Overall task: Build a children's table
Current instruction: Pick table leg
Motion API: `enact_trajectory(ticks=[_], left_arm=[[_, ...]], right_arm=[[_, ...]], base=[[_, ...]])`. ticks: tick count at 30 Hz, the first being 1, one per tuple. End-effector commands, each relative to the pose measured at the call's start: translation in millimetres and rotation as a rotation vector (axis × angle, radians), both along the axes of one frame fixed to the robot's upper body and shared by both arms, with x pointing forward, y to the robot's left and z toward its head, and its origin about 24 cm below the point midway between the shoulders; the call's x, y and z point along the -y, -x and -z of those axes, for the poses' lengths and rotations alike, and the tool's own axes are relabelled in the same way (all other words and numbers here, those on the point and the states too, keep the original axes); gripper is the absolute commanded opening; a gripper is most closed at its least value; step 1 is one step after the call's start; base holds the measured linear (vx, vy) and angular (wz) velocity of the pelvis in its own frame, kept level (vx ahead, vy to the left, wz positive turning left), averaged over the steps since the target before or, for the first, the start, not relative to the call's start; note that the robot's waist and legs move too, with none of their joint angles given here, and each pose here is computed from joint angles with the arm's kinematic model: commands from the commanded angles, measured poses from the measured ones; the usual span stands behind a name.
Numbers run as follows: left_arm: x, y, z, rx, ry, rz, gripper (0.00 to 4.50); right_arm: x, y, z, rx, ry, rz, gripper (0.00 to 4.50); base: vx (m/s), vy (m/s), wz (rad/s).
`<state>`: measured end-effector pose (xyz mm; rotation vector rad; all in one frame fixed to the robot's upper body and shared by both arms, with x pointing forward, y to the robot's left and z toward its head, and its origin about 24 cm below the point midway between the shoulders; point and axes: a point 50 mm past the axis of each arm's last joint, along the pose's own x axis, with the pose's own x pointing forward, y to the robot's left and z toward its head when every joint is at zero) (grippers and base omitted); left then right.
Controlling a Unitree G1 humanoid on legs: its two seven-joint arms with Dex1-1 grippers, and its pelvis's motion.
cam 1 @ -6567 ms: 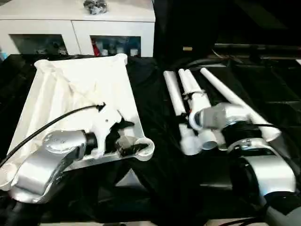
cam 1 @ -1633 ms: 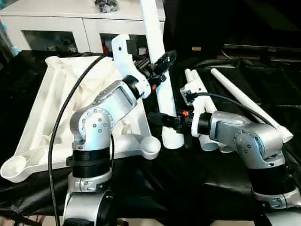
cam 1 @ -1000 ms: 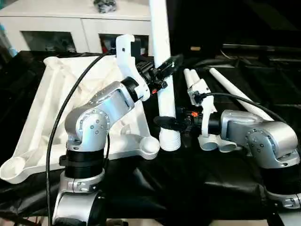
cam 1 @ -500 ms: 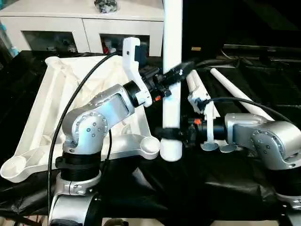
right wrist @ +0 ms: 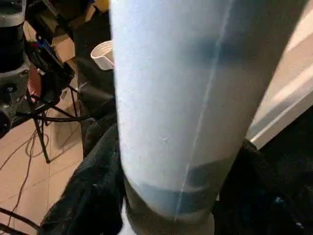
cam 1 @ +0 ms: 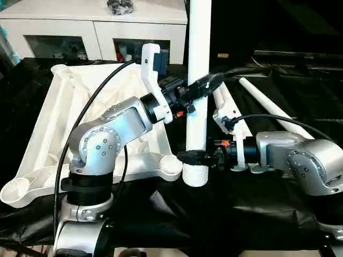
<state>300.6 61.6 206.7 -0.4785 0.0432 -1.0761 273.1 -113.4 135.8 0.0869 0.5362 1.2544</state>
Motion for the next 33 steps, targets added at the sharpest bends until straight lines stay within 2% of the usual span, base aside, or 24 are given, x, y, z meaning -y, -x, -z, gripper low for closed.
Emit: enact_trajectory(ticks=[1,7,10,12,13,15,18,20,23,26,28,31,33], left_arm=[[4.7,5.6,-7.3,0.028,0.014,0.057,1.79],[3.8,6.0,-7.2,0.029,0.007,0.061,1.79],[0.2,2.3,-4.3,0.028,-0.024,0.002,1.79],[-0.5,1.8,-3.8,0.020,-0.019,-0.001,2.35],[-3.4,1.6,-4.7,0.018,0.012,0.000,2.51],[-7.3,0.9,-6.6,0.049,0.043,-0.031,2.51],[-15.1,-4.2,-12.5,0.123,0.142,-0.166,2.55],[-23.2,-7.9,-16.8,0.133,0.242,-0.251,2.55],[-33.4,-13.2,-18.6,0.151,0.258,-0.334,2.55],[-39.8,-16.0,-14.3,0.152,0.221,-0.377,2.55],[-44.9,-18.5,-9.4,0.166,0.159,-0.423,2.55],[-63.7,-21.2,3.4,0.283,-0.070,-0.601,2.55],[-72.4,-20.4,8.4,0.289,-0.121,-0.676,2.55]], right_arm=[[1.3,1.3,1.2,0.003,0.019,0.004,1.98],[0.8,1.2,2.7,-0.001,0.017,0.007,1.89],[1.1,-0.3,3.0,0.001,0.015,0.023,1.89],[1.2,-0.7,3.0,0.001,0.014,0.028,1.89],[1.5,-1.9,3.2,0.004,0.007,0.044,1.89],[1.6,-4.8,3.5,0.011,-0.012,0.075,1.89],[1.2,-11.1,2.0,0.032,-0.071,0.147,1.89],[-0.8,-17.2,0.7,0.073,-0.119,0.214,1.89],[-3.2,-21.8,-5.9,0.124,-0.199,0.300,1.89],[-2.8,-25.4,-12.5,0.161,-0.254,0.368,1.89],[-0.4,-29.2,-14.1,0.182,-0.251,0.422,1.89],[7.9,-35.7,-12.4,0.273,-0.159,0.577,1.89],[11.7,-35.6,-9.0,0.317,-0.115,0.635,1.89]], base=[[0.000,0.000,0.00],[0.000,0.000,0.00],[0.000,0.000,0.00],[0.000,0.000,0.00],[0.000,0.000,0.00],[0.000,0.000,0.00],[0.000,0.000,0.00],[0.000,0.000,0.00],[0.000,0.000,0.00],[0.000,0.000,0.00],[0.000,0.000,0.00],[0.000,0.000,0.00],[0.000,0.000,0.00]])
